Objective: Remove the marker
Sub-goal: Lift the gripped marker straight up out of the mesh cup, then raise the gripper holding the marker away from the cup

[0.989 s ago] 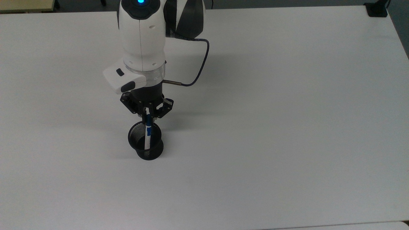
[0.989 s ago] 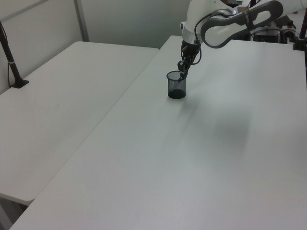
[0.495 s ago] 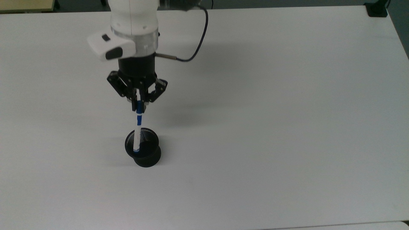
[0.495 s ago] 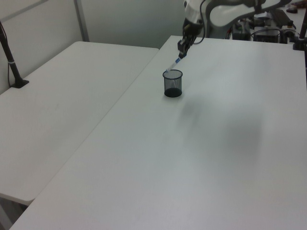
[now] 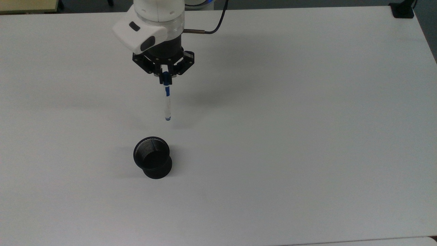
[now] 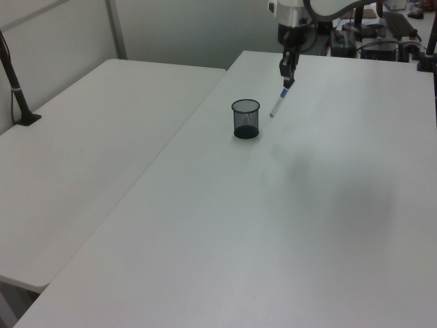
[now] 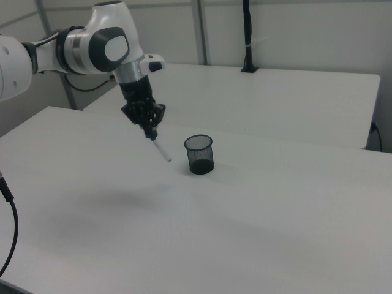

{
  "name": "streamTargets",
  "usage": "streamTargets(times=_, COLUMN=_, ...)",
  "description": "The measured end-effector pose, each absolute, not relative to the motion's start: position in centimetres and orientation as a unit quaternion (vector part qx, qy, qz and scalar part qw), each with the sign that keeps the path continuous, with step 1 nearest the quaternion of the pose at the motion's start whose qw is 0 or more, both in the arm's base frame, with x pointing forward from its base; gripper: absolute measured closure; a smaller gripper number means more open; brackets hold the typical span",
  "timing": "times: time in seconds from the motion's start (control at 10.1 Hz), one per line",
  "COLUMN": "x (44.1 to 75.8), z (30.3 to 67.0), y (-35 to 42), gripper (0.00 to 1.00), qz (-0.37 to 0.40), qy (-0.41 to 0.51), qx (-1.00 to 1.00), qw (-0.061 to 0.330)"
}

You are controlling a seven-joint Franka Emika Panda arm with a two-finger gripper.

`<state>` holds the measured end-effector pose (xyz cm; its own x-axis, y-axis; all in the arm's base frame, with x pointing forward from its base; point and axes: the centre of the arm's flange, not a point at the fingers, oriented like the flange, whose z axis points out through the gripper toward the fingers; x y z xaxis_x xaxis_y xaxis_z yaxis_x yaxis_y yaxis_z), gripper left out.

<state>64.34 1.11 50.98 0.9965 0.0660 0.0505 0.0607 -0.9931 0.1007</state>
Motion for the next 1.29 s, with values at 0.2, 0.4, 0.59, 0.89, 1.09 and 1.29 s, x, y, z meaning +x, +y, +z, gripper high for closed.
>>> streamTargets(times=0.2, x=63.4, z=49.8, y=3.5, gripper=0.83, qz=-0.018, qy=0.060, qx=0.998, qw=0.022)
streamTargets(times=0.4, x=62.8, z=46.3, y=5.6, gripper=0.83, qz=-0.082, qy=0.067, qx=0.994, qw=-0.004)
streamTargets(times=0.59, x=62.3, z=42.4, y=6.8, gripper=0.83, qz=-0.166, qy=0.077, qx=0.983, qw=-0.009)
streamTargets(times=0.89, x=63.1, z=41.3, y=7.5, gripper=0.82, qz=-0.183, qy=0.078, qx=0.980, qw=-0.020)
streamTargets(times=1.09, x=65.3, z=41.9, y=7.3, gripper=0.82, qz=-0.132, qy=0.052, qx=0.990, qw=-0.020)
streamTargets(times=1.29, x=68.1, z=41.2, y=6.9, gripper=0.74, qz=-0.045, qy=0.033, qx=0.998, qw=-0.024)
